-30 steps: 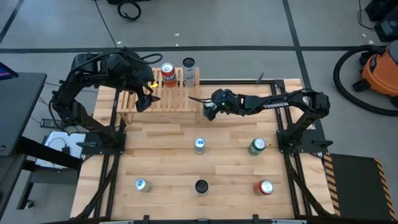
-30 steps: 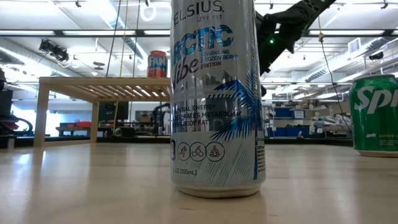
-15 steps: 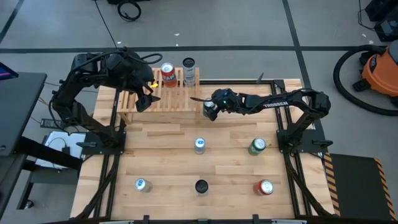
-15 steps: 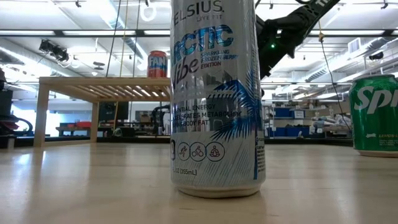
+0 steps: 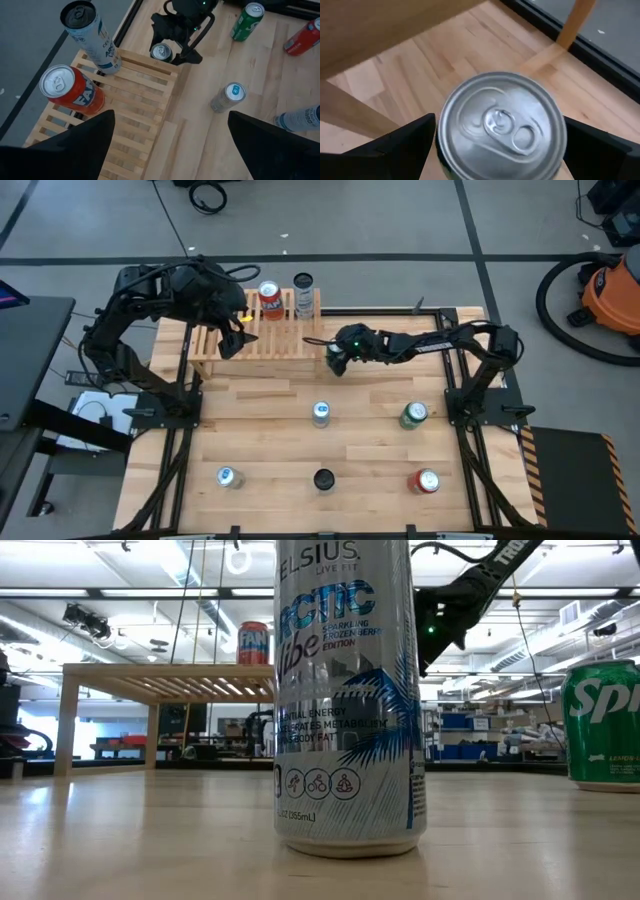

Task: Place canned beverage on shelf
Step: Put the top green soda can on the shelf

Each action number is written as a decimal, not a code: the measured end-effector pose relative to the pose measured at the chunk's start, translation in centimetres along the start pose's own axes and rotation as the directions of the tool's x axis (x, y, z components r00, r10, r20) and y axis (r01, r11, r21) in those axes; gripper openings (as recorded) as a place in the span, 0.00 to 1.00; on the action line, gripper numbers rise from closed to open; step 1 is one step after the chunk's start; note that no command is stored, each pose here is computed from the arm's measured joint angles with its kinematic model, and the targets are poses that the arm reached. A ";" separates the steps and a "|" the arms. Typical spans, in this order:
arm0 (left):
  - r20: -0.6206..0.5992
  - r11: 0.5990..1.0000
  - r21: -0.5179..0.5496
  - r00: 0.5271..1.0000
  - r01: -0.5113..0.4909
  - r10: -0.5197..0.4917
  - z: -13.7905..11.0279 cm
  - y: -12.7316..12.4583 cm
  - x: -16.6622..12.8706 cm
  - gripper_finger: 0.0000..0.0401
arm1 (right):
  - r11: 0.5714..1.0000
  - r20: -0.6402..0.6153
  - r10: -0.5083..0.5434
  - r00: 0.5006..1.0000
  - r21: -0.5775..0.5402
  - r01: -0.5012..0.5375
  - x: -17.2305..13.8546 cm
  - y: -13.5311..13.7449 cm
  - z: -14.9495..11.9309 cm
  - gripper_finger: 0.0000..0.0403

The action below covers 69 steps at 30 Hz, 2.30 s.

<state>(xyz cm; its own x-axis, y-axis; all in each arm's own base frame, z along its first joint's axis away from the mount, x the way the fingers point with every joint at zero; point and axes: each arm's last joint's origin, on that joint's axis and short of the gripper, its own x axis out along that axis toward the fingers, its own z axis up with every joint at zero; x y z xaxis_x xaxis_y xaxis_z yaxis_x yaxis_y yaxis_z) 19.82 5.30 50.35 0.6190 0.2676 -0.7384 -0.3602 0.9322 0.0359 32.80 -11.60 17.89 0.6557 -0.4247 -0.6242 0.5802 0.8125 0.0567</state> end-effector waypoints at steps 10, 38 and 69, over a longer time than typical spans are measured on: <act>0.000 1.000 0.001 1.000 0.001 -0.001 0.0 0.0 0.0 0.98 | 1.000 -0.035 -0.005 0.999 -0.025 0.004 0.0 -0.1 -0.4 0.78; 0.000 0.998 -0.069 1.000 0.001 -0.001 0.0 0.0 0.0 0.98 | 0.997 -0.080 0.058 0.995 -0.037 -0.061 -7.1 0.3 1.1 0.77; -0.101 0.981 0.035 0.978 0.189 -0.185 -0.3 -3.5 9.0 0.98 | 0.916 0.132 0.400 0.907 -0.013 -0.402 -16.4 3.5 3.0 0.77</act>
<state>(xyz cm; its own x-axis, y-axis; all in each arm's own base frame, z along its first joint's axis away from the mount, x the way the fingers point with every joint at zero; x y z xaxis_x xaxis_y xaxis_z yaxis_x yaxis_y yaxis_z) 26.47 4.37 43.42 0.6007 0.0648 -0.7968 -0.2122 0.9739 -0.0808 25.53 -3.04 30.63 0.8907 -0.1130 -0.4403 0.2615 0.9196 0.2931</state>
